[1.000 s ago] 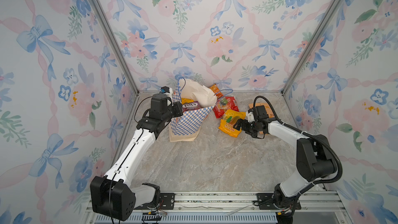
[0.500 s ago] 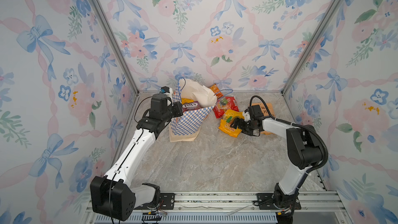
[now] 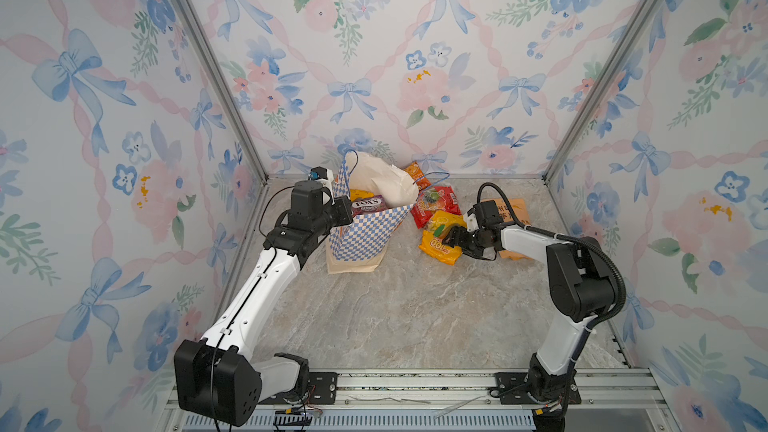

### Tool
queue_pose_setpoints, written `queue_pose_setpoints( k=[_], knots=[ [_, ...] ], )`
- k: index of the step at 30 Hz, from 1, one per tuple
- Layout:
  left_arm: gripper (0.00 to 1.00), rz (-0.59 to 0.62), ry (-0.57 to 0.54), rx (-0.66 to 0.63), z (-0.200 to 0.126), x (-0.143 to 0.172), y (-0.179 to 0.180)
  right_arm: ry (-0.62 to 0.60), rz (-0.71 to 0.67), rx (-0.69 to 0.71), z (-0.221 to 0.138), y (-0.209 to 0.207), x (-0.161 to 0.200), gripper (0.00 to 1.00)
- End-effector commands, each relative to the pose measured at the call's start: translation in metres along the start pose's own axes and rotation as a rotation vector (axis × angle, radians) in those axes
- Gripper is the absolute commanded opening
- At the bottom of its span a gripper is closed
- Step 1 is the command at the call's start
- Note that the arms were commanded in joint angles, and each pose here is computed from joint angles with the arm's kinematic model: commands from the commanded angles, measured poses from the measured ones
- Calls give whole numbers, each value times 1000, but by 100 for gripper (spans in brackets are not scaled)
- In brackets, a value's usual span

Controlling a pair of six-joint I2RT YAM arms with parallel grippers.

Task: Place the snacks into the paper bag
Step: Pick up the snack from the top-center of the table.

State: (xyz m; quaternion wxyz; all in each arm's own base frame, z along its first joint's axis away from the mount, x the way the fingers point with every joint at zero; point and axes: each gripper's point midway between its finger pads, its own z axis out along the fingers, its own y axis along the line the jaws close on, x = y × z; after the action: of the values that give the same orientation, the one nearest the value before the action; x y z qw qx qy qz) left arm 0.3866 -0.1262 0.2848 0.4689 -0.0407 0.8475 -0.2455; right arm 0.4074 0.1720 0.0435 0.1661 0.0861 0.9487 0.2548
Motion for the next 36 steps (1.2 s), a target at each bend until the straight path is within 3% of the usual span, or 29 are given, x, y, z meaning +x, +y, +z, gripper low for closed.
queue_pose_setpoints(
  k=[1, 5, 16, 23, 36],
  knots=[
    [0, 21, -8, 30, -5, 1, -7, 7, -19, -12, 1, 9, -1, 67],
    [0, 20, -7, 31, -6, 2, -7, -2, -30, -24, -6, 14, -3, 53],
    [0, 11, -11, 32, -9, 4, -7, -23, -66, -90, -31, 38, -11, 0],
    [0, 9, 1, 41, -6, 5, -9, -62, -108, -130, -62, 59, -17, 0],
    [0, 7, 10, 54, -2, 4, -11, -212, -238, -149, -169, 102, -30, 0]
  ],
)
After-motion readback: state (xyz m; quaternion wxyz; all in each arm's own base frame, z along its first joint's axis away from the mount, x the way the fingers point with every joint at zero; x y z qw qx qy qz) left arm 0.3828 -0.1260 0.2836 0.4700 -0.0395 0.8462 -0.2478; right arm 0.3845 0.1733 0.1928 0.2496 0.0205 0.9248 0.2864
